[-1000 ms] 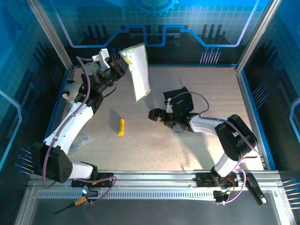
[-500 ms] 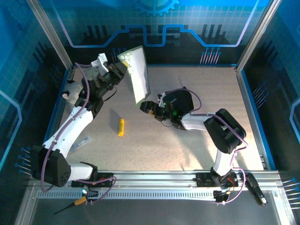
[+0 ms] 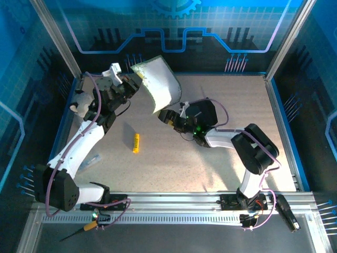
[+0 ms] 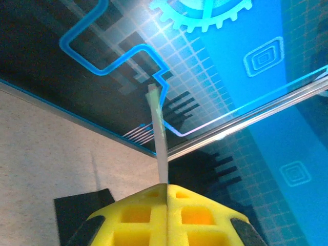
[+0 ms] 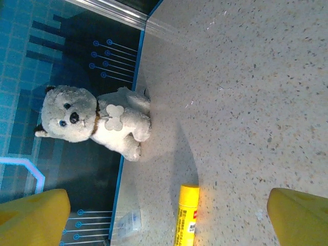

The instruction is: Place the letter into the envelope and seal it

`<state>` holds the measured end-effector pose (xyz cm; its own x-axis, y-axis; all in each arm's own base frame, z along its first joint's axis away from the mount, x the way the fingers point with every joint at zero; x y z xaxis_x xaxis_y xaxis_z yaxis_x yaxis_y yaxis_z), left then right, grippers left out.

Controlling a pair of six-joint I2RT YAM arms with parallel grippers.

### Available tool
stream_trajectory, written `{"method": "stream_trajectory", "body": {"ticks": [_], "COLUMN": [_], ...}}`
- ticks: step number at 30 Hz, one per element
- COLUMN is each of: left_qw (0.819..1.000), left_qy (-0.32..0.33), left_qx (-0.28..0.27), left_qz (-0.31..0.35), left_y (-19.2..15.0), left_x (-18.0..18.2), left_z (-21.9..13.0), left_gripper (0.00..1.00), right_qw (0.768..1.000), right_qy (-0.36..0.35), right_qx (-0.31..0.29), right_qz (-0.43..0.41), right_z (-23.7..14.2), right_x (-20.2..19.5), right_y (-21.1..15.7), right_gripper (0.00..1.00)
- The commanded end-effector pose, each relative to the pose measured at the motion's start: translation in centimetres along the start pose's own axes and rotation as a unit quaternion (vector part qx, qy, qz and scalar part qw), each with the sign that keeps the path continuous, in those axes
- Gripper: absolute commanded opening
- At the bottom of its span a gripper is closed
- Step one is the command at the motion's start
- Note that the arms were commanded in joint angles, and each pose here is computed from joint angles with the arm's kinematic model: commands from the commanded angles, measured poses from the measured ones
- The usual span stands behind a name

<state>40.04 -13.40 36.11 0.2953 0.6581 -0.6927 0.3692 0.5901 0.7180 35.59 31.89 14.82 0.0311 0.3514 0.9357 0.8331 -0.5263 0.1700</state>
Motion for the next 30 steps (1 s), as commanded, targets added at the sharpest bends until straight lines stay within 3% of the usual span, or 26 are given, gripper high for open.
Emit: {"method": "stream_trajectory", "body": {"ticks": [1, 8, 15, 30], "left_qw": [0.999, 0.998, 0.996, 0.992], "left_qy": [0.018, 0.015, -0.012, -0.04], "left_qx": [-0.016, -0.052, -0.071, -0.061], "left_qz": [0.027, -0.036, -0.058, -0.107], "left_y": [1.3, 3.1, 5.2, 4.0], "left_x": [-0.6, -1.0, -3.1, -3.6], "left_z": [-0.9, -0.6, -0.4, -0.6], "left_gripper": [0.0, 0.0, 0.0, 0.0], "right_qw": [0.999, 1.0, 0.998, 0.997], "right_qy": [0.011, -0.021, -0.055, -0.032], "right_qx": [-0.016, -0.015, 0.01, 0.057], "right_qz": [-0.027, -0.014, 0.01, 0.032], "right_z": [-1.3, -2.3, -1.1, 4.5], "right_x": [1.5, -1.3, -4.0, -1.7], "right_y": [-0.3, -1.2, -2.7, -3.8], "right_gripper": [1.0, 1.0, 1.0, 1.0]}}
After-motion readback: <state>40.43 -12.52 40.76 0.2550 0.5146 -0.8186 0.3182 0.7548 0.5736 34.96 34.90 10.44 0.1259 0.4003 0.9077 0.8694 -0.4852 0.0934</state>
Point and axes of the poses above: each hand's point on the last joint's axis, 136 mm out from that joint toward the fingers, its own z axis out along the fingers, its own x axis along the line the jaws close on, y = z × x, the point moved 2 cm from there along -z, back along the fingers, and after that the axes turned 13 degrees about z, right-handed, at the moved point
